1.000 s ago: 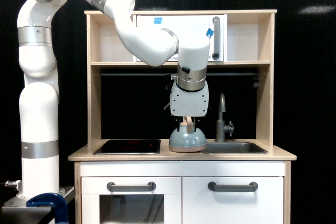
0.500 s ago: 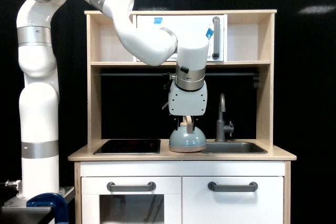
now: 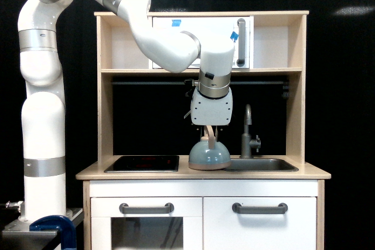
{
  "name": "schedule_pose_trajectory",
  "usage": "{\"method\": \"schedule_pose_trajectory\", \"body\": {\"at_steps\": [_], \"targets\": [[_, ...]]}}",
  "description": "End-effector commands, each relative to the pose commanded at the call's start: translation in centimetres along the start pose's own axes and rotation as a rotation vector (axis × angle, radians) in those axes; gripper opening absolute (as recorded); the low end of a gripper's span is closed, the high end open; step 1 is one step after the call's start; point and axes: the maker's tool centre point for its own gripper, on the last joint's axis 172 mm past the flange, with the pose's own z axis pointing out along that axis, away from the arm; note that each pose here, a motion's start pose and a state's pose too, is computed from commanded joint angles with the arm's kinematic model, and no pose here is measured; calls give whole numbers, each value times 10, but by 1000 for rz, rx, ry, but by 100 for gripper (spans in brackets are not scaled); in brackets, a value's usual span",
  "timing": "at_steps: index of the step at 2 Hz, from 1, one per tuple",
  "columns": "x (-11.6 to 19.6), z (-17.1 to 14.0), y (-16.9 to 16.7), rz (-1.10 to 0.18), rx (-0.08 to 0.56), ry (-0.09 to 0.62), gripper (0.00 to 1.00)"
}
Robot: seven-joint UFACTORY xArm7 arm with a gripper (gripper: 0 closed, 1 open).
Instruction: Place the teapot on the stove
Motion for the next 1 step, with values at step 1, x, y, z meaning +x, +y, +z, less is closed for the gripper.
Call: {"method": "schedule_pose_trajectory", "body": {"at_steps": [1], "targets": [[26,23,6,0,0,0,100]]}}
